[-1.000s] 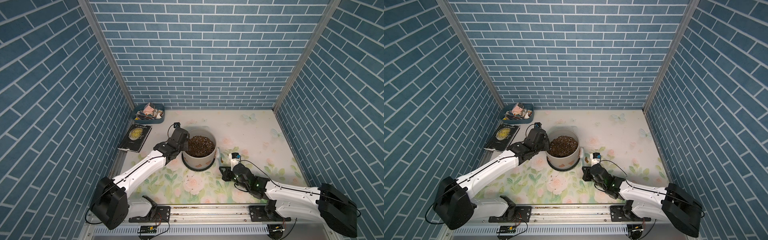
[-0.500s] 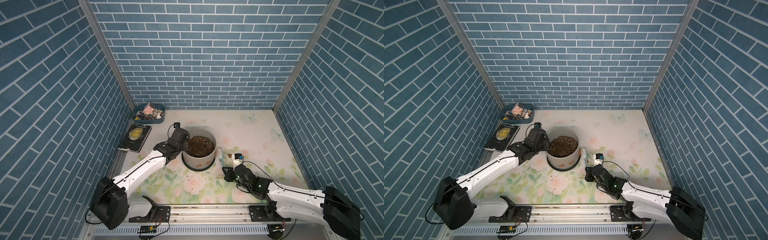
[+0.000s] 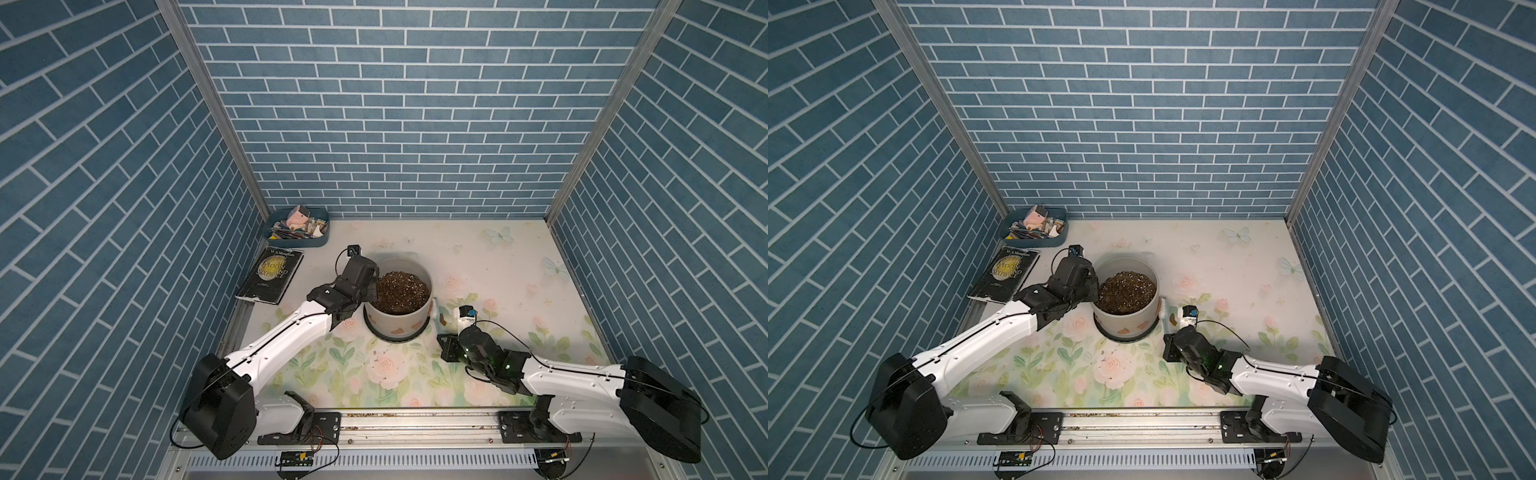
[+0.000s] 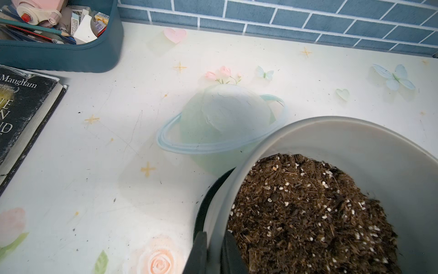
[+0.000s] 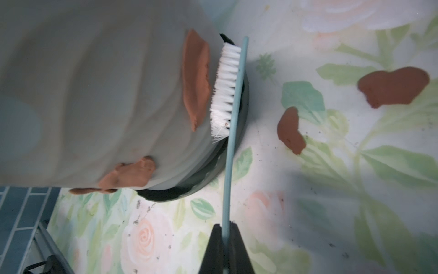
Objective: Scrub the dried mud off the ceramic pot
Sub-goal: Brush off the soil from the pot.
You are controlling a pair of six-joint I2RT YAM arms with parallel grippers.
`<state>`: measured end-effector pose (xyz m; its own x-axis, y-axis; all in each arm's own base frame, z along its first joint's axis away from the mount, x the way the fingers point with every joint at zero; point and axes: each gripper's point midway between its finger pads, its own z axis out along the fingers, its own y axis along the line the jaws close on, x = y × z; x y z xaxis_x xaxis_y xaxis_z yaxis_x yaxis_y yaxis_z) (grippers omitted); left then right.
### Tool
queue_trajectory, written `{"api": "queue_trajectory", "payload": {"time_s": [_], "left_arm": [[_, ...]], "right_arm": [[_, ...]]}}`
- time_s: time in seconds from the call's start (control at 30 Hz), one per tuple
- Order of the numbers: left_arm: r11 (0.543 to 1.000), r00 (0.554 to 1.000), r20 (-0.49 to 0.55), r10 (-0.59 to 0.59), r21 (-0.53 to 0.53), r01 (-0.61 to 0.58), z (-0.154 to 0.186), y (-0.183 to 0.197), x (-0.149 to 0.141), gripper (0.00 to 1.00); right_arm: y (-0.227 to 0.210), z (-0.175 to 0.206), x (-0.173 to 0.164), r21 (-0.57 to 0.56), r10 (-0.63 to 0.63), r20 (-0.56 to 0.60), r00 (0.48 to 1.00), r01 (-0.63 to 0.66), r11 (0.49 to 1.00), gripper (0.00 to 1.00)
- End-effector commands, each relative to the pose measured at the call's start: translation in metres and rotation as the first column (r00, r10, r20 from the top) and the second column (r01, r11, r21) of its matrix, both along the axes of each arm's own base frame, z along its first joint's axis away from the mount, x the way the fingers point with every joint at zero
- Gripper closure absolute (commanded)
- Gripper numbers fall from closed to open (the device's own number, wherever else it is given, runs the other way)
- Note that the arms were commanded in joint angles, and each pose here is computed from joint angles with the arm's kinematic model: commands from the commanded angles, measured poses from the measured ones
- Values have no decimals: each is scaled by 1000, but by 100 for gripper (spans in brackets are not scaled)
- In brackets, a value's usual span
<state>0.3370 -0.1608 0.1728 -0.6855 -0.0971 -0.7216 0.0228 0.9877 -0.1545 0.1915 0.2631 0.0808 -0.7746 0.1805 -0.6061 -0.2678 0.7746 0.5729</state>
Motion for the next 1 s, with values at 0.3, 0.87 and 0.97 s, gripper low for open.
{"api": "queue_trajectory", "payload": {"time_s": [0.3, 0.87, 0.97], "left_arm": [[1000, 1000, -2, 1, -15, -1, -3, 1, -6, 100], [1000, 1000, 3, 7, -6, -7, -1, 4, -7, 100], [1000, 1000, 5, 8, -2, -8, 0, 4, -7, 100]], "right_arm": [[-10, 22, -6, 63, 0, 66, 998, -4, 998, 100], [-67, -9, -3, -147, -116, -27, 993, 111, 983, 100], [-80, -34, -5, -329, -114, -107, 988, 73, 941, 100]]}}
